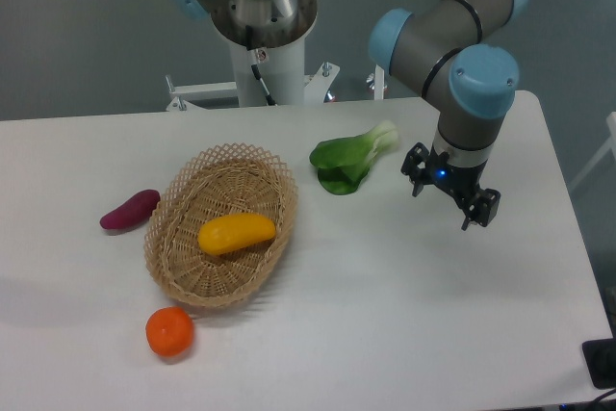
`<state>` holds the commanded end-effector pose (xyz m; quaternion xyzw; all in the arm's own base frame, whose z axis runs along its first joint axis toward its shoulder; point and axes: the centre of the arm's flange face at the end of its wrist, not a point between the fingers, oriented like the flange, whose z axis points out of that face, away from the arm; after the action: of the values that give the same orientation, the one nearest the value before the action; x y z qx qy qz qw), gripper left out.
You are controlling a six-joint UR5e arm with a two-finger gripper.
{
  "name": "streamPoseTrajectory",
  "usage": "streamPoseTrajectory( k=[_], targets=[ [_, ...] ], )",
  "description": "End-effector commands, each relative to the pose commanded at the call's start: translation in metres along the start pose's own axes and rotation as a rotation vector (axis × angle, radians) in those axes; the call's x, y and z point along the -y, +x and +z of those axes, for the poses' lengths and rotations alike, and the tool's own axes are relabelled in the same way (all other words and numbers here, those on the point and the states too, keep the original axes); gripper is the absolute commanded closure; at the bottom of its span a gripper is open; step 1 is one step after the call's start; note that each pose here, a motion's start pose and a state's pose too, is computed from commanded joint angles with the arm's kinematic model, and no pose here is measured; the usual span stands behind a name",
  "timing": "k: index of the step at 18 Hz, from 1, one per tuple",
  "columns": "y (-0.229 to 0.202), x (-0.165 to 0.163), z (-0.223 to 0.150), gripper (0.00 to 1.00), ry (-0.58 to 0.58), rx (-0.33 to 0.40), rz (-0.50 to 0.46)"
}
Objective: Pick up the mango from the basket
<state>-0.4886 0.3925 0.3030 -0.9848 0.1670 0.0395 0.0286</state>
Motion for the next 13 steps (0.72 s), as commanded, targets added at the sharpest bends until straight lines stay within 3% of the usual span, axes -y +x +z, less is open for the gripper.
streamPoseTrajectory(
  k=[13],
  targets=[
    [0.0028,0.0001,-0.0046,0.0,0.002,-0.005,-0.019]
  ],
)
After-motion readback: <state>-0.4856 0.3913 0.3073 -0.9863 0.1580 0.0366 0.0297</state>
